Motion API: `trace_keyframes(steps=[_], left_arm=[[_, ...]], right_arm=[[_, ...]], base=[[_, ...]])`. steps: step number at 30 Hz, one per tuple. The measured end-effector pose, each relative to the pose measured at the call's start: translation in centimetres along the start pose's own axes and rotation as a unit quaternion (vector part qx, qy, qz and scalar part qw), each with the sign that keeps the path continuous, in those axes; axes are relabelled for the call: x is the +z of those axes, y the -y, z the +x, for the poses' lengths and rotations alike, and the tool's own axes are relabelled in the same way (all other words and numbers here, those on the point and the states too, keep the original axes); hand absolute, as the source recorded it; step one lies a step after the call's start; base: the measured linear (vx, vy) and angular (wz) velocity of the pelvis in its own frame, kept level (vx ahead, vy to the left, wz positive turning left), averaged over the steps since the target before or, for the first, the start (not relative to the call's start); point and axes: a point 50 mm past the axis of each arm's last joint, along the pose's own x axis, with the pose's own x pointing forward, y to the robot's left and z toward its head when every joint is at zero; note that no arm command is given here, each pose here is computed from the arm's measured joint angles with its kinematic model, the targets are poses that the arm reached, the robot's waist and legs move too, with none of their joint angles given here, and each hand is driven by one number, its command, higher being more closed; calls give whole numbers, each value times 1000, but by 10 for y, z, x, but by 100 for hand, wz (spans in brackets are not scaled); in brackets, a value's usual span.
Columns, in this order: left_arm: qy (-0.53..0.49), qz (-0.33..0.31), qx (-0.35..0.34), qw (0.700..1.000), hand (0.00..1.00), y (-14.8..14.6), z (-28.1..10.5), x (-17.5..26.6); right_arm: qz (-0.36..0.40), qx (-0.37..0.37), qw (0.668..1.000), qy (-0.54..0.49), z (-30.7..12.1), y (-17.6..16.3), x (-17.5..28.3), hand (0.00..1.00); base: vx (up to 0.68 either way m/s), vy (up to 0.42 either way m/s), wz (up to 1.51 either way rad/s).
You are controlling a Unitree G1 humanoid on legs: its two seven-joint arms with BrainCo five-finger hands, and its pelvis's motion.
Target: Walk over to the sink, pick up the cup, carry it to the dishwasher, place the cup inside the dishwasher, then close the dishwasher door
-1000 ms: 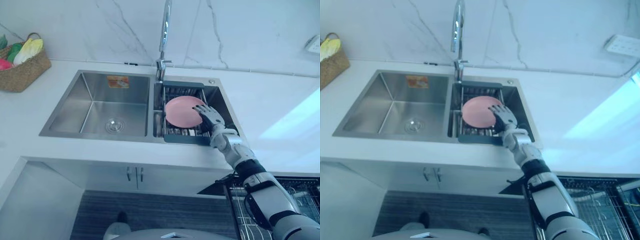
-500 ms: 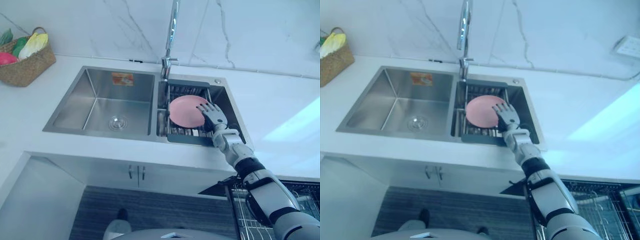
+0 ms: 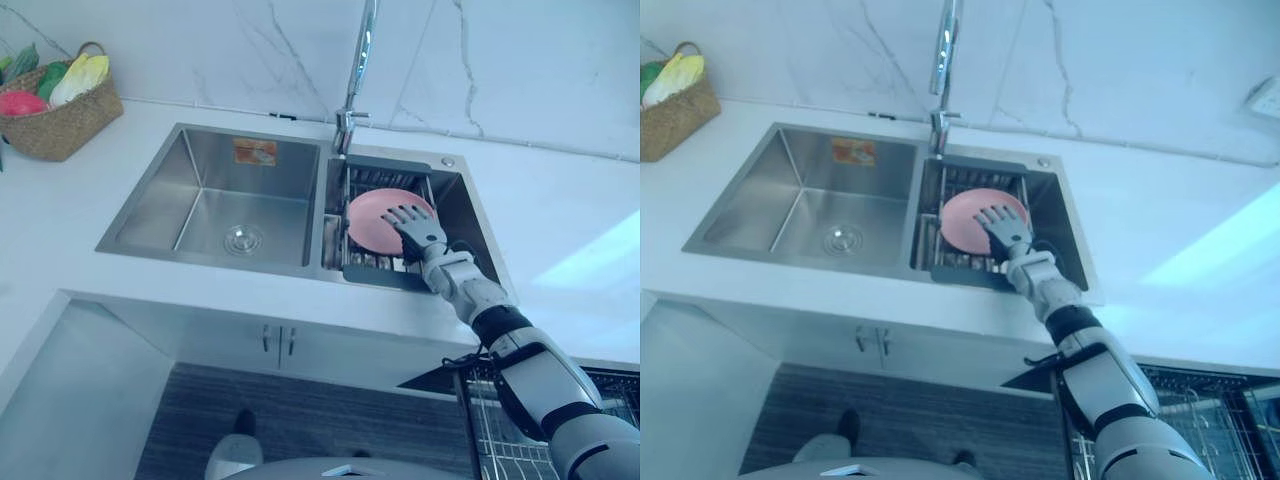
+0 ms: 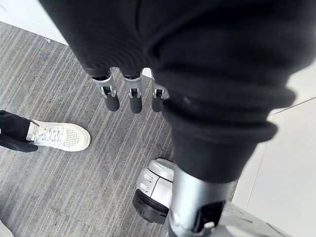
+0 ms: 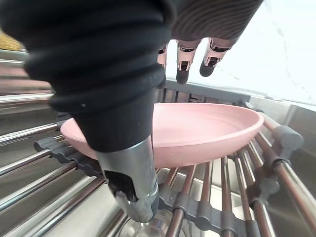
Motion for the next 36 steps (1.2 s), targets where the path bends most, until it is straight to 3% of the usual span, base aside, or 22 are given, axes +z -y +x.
trace_keyframes(steps=[2, 3, 14, 36], left_arm=[[0, 0, 0, 1000, 0, 0, 0, 0], [0, 0, 0, 1000, 0, 0, 0, 0], [1, 3, 1, 1000, 0, -1, 0, 1], [13, 6, 2, 1000, 0, -2, 0, 3]], right_arm=[[-2, 4, 1000, 20, 1, 1, 4, 0], [-7, 9, 1000, 28, 1, 1, 6, 100], [-20, 56, 997, 47, -1, -5, 5, 100], [-34, 9, 999, 16, -1, 0, -2, 100]], base=[[0, 0, 0], [0, 0, 0], [0, 0, 0], [0, 0, 0]])
